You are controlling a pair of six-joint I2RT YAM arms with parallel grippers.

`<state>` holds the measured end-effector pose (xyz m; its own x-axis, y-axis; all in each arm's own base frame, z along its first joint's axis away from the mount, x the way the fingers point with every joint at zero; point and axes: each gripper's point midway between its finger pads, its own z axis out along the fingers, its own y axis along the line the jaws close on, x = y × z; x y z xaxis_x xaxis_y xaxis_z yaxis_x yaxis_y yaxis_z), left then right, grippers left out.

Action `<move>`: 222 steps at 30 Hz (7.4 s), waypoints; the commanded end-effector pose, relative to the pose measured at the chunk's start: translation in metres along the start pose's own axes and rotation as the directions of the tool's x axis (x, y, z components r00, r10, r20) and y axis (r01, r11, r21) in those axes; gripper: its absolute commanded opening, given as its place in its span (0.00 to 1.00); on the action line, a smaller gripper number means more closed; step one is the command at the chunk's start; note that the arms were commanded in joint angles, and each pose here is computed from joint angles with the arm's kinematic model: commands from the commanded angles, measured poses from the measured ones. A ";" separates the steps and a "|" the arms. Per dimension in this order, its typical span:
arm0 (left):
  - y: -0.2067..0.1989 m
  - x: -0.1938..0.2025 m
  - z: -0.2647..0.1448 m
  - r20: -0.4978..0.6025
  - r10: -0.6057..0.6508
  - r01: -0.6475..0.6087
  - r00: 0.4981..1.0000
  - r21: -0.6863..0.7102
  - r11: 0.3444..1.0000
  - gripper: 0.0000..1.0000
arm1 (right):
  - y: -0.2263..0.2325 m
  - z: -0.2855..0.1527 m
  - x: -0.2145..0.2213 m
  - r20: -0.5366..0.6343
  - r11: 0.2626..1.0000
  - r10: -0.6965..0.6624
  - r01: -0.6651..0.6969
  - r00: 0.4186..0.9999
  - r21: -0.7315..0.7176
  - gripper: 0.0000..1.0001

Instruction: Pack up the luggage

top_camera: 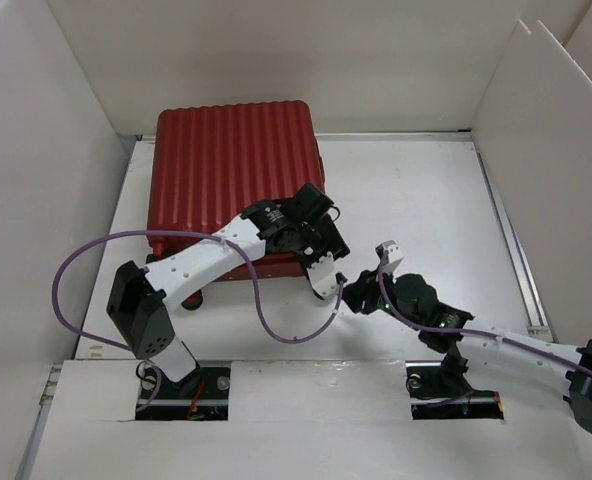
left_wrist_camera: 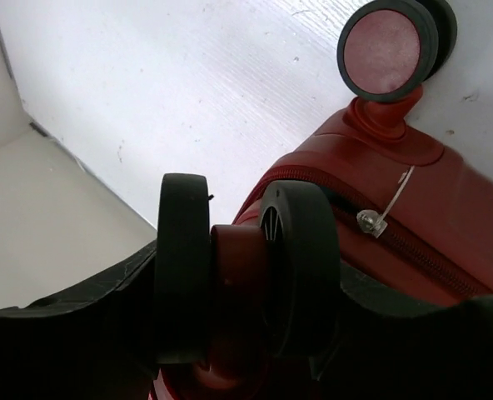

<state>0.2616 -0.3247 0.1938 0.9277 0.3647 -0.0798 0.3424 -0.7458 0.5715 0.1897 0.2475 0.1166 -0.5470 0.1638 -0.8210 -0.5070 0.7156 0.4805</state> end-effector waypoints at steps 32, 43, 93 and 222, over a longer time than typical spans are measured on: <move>0.049 -0.010 -0.042 0.303 -0.709 0.756 0.637 -0.068 0.651 0.00 | 0.011 0.083 -0.077 0.415 0.998 -0.018 -0.006 0.910 0.056 0.47; 0.052 -0.012 -0.048 0.314 -0.696 0.747 0.646 -0.073 0.660 0.00 | 0.023 0.092 -0.085 0.441 1.000 0.011 -0.013 0.897 0.003 0.19; -0.001 -0.026 -0.070 0.262 -0.703 0.731 0.662 -0.016 0.682 0.00 | -0.135 0.046 -0.122 0.398 0.855 0.058 -0.251 0.916 0.454 0.00; -0.223 0.076 -0.161 0.132 -0.967 0.780 -0.220 -0.572 -0.255 1.00 | 0.100 0.211 -0.046 0.067 0.959 -0.223 0.232 0.972 -0.165 0.00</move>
<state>0.2230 -0.0413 0.1923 -0.4882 0.6217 -0.6125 0.6097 0.7451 0.2704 0.3500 0.4100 0.1320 -0.3302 0.0513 -0.9425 -0.5963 0.7627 0.2505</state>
